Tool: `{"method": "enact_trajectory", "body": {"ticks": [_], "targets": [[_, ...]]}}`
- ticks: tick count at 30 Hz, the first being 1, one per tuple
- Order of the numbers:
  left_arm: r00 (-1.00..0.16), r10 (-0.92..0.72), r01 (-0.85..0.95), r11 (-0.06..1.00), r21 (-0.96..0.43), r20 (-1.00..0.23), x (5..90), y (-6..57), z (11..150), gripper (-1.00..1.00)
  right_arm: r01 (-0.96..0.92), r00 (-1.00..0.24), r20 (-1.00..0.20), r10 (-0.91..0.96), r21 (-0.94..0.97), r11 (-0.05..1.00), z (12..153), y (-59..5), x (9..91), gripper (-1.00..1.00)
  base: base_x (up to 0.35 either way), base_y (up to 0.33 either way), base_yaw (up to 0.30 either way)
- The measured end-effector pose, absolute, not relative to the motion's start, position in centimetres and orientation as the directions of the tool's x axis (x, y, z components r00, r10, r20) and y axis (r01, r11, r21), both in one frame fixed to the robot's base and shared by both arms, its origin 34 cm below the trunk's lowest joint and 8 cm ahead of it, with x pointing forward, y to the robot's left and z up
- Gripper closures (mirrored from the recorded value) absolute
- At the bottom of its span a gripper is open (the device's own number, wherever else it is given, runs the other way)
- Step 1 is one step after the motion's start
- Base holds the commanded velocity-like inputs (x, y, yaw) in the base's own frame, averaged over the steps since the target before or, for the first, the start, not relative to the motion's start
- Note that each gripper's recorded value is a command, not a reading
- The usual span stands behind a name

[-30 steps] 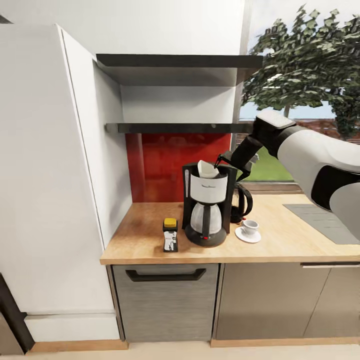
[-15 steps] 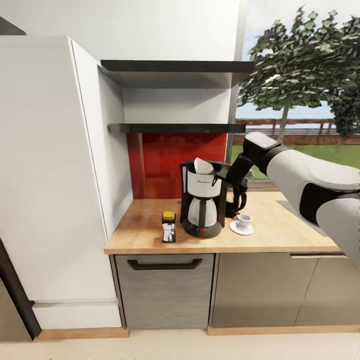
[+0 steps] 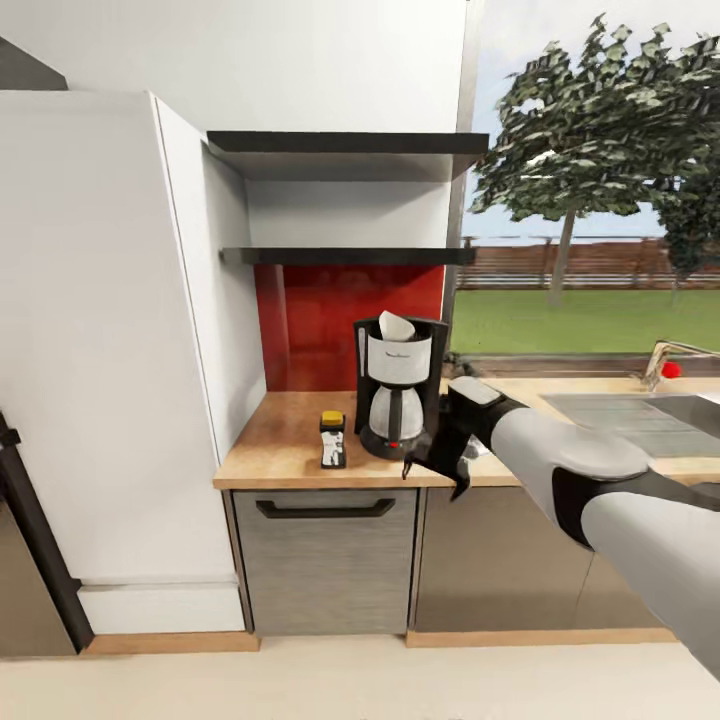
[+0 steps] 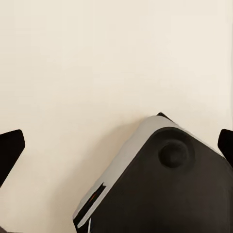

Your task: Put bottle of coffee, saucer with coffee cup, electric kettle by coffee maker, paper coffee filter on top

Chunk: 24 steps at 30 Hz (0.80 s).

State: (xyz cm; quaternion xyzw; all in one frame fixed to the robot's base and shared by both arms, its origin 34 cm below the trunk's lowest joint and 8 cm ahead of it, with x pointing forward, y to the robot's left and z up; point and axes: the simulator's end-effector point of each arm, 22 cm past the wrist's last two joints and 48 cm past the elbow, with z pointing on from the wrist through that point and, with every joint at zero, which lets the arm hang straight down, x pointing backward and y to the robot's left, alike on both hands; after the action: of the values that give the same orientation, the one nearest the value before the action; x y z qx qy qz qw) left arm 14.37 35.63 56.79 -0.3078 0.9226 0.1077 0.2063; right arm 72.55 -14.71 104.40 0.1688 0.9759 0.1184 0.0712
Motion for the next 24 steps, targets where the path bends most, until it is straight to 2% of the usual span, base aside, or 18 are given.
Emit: {"method": "enact_trajectory", "body": {"ticks": [6,8,11,13,15,17,24], "targets": [[-0.702,-0.523,-0.627,0.776,0.072,-0.482,15.6,37.7,57.3,-1.0,0.309,-0.951,0.08,0.299,0.19,0.932,93.4,-12.2,65.4,-1.0,-0.003,-0.001,0.0],[-0.701,-0.52,-0.628,0.774,0.077,-0.488,15.8,38.3,57.4,-1.0,0.277,-0.951,0.172,0.256,0.109,0.955,86.6,-12.1,59.8,-1.0,0.0,0.0,0.0],[-0.701,-0.518,-0.63,0.772,0.085,-0.49,15.6,38.8,57.5,-1.0,0.249,-0.953,0.196,0.232,0.064,0.966,82.1,-12.5,56.4,-1.0,0.0,0.0,0.0],[-0.703,-0.514,-0.631,0.77,0.096,-0.492,15.4,39.6,57.6,-1.0,0.253,-0.964,0.096,0.248,0.045,0.966,77.3,-13.4,55.4,-1.0,0.0,0.0,0.0],[-0.704,-0.511,-0.631,0.769,0.105,-0.493,15.2,40.2,57.7,-1.0,0.188,-0.977,-0.094,0.189,0.023,0.982,72.7,-14.7,55.5,-1.0,0.0,0.0,0.0],[-0.707,-0.507,-0.627,0.771,0.107,-0.493,15.2,40.3,57.7,-1.0,0.154,-0.974,-0.166,0.156,0.026,0.988,70.1,-15.0,54.3,-1.0,0.0,0.0,0.0],[-0.71,-0.516,-0.622,0.779,0.082,-0.48,15.5,38.4,57.4,-1.0,0.136,-0.959,-0.247,0.136,0.019,0.991,62.9,-16.7,46.2,-1.0,0.0,0.0,0.0]]}}
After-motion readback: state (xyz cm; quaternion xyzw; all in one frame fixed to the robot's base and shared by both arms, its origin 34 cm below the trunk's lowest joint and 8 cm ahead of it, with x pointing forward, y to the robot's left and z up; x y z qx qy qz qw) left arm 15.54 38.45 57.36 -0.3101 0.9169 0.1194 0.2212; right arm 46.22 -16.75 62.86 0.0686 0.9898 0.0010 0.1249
